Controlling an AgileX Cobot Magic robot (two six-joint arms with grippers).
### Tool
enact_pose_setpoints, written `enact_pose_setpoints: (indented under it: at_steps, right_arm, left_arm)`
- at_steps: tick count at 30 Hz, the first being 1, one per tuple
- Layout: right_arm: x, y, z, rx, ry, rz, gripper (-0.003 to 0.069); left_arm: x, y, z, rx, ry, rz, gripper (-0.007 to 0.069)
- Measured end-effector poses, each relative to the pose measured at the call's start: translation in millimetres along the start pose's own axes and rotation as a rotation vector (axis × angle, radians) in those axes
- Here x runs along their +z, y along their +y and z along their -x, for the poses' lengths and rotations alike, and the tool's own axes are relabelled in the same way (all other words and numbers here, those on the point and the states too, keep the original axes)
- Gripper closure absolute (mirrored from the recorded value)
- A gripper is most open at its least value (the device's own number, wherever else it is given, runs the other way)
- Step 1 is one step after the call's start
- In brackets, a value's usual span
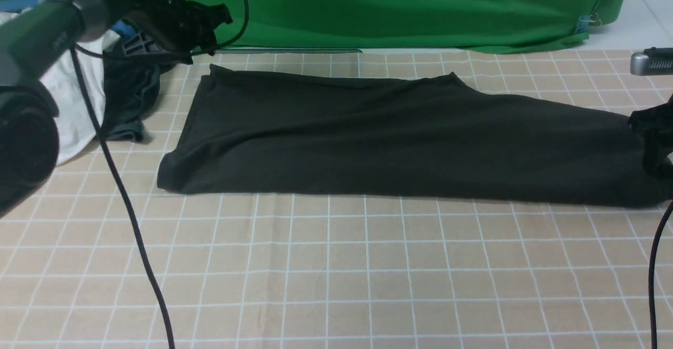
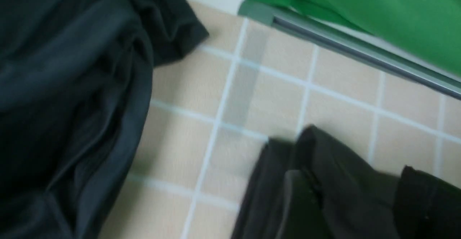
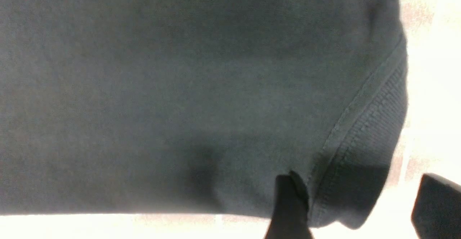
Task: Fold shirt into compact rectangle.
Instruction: 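Pull the folded dark garment lengthwise by its ends to straighten it flat on the table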
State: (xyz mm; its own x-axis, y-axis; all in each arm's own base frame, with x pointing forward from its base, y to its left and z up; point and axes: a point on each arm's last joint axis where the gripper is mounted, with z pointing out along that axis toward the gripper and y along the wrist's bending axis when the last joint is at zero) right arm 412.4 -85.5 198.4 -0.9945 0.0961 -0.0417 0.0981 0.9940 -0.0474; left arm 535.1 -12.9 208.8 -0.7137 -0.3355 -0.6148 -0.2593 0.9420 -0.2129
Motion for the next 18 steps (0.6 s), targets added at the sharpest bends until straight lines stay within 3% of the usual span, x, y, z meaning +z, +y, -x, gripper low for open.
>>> enact_pose_setpoints:
  at_steps: [3, 8, 18]
  right_arm:
    - [0.0, 0.0, 0.0, 0.000, 0.000, 0.000, 0.0182]
    - [0.0, 0.0, 0.1, 0.000, -0.001, 0.000, 0.0182]
    - [0.0, 0.0, 0.0, 0.000, 0.000, 0.000, 0.0182]
  left_arm:
    - [12.5, 0.7, -3.0, 0.007, -0.018, -0.008, 0.0213]
    - [25.7, 1.6, -8.5, 0.044, -0.022, -0.018, 0.0220]
    - [44.4, 3.6, -18.4, 0.076, -0.014, -0.028, 0.0449]
